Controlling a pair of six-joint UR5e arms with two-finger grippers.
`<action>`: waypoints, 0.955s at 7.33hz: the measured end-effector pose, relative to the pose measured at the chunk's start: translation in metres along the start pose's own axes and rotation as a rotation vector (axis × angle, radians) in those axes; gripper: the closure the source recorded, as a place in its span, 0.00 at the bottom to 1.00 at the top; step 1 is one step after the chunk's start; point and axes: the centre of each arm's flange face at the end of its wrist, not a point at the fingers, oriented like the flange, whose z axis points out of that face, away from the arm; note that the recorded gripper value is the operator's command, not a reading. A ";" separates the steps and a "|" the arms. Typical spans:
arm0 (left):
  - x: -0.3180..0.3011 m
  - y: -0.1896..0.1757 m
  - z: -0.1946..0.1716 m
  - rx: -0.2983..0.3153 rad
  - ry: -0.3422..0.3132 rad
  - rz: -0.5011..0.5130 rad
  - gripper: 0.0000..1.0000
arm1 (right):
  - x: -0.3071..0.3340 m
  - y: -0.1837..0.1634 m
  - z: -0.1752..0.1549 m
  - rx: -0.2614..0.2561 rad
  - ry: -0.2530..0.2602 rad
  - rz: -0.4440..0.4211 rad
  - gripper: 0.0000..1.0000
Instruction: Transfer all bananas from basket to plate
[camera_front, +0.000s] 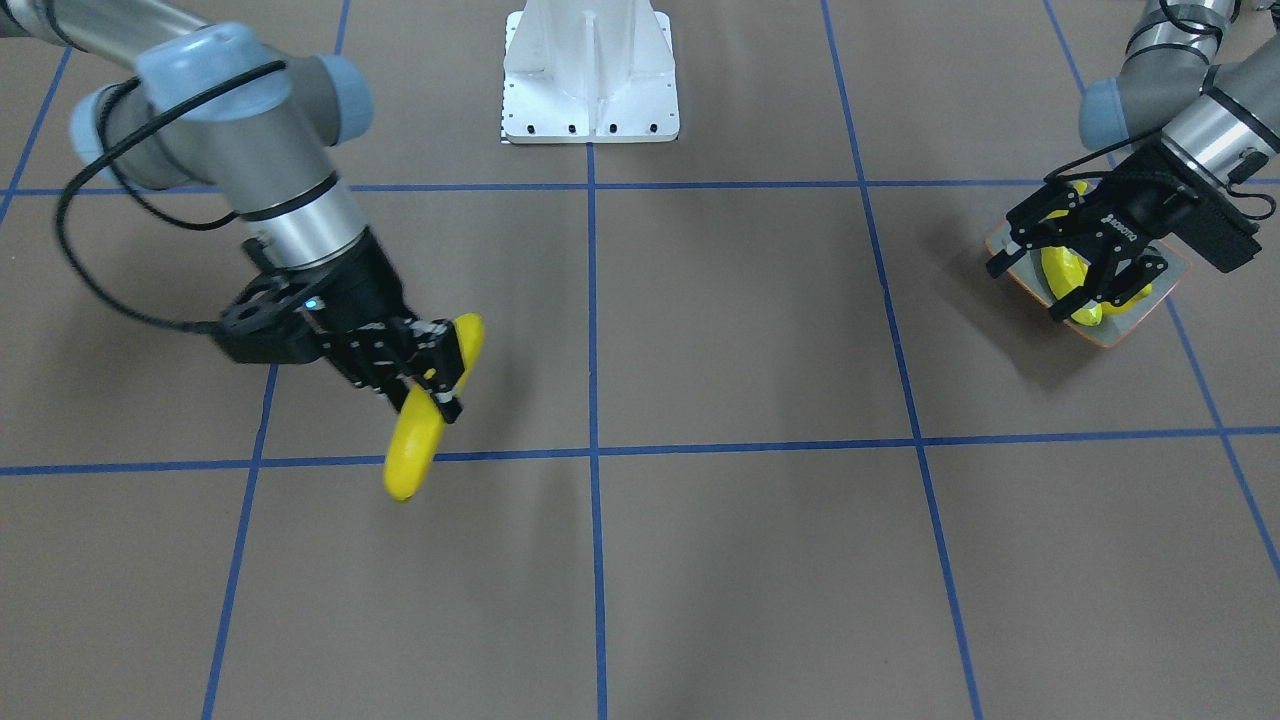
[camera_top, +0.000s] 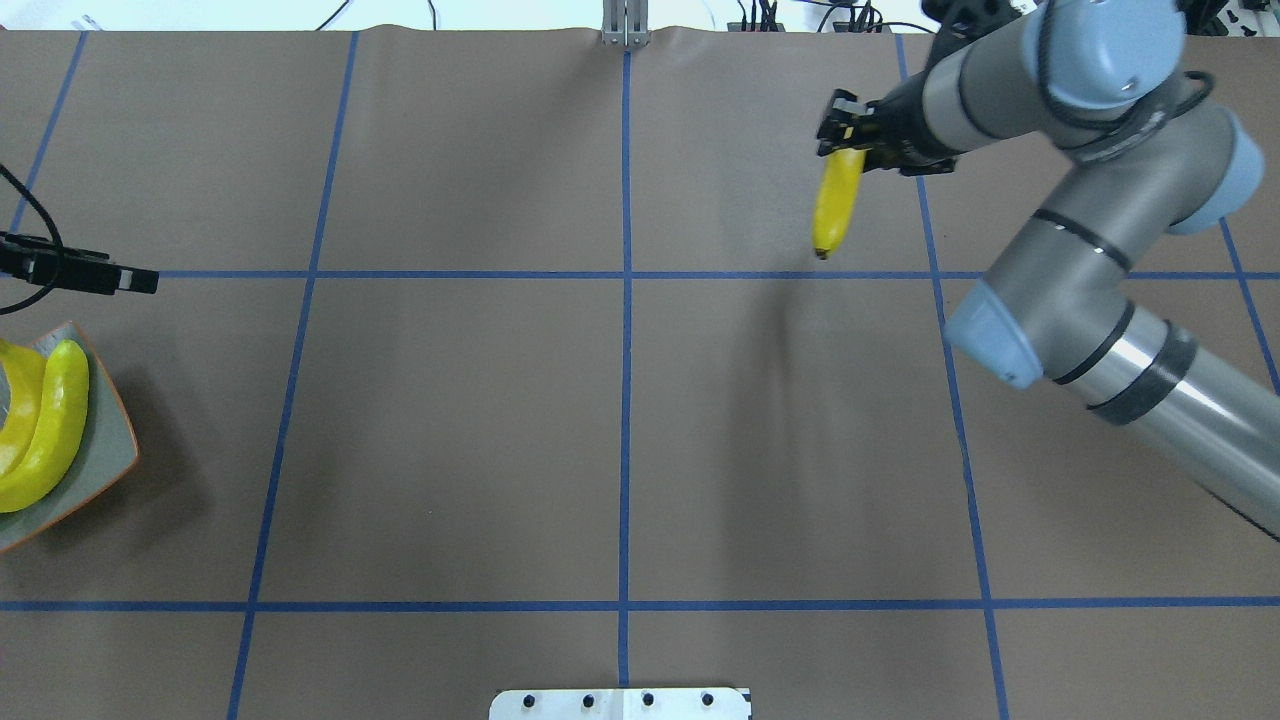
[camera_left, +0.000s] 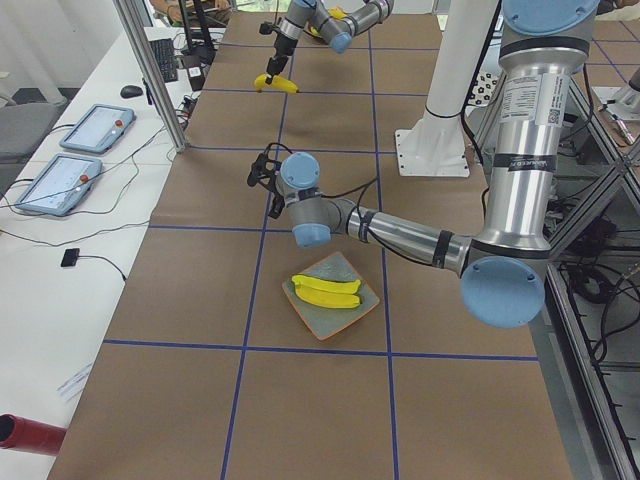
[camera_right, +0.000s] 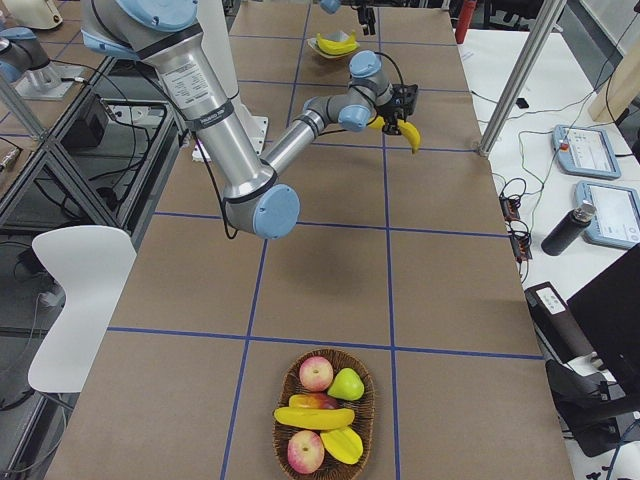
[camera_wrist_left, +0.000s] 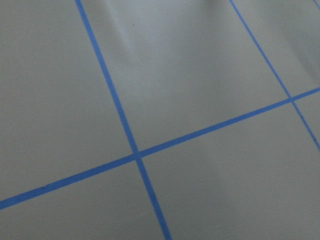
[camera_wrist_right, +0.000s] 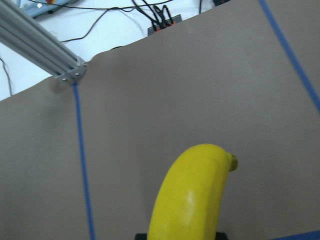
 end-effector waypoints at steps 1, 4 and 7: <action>0.044 -0.023 0.012 0.012 0.065 -0.098 0.00 | -0.027 0.032 0.000 0.023 -0.078 0.048 1.00; 0.153 -0.031 0.048 -0.051 0.220 -0.203 0.00 | -0.079 0.074 -0.004 0.036 -0.185 0.125 1.00; 0.197 -0.016 0.069 -0.107 0.283 -0.188 0.00 | -0.108 0.099 -0.016 0.011 -0.279 0.153 1.00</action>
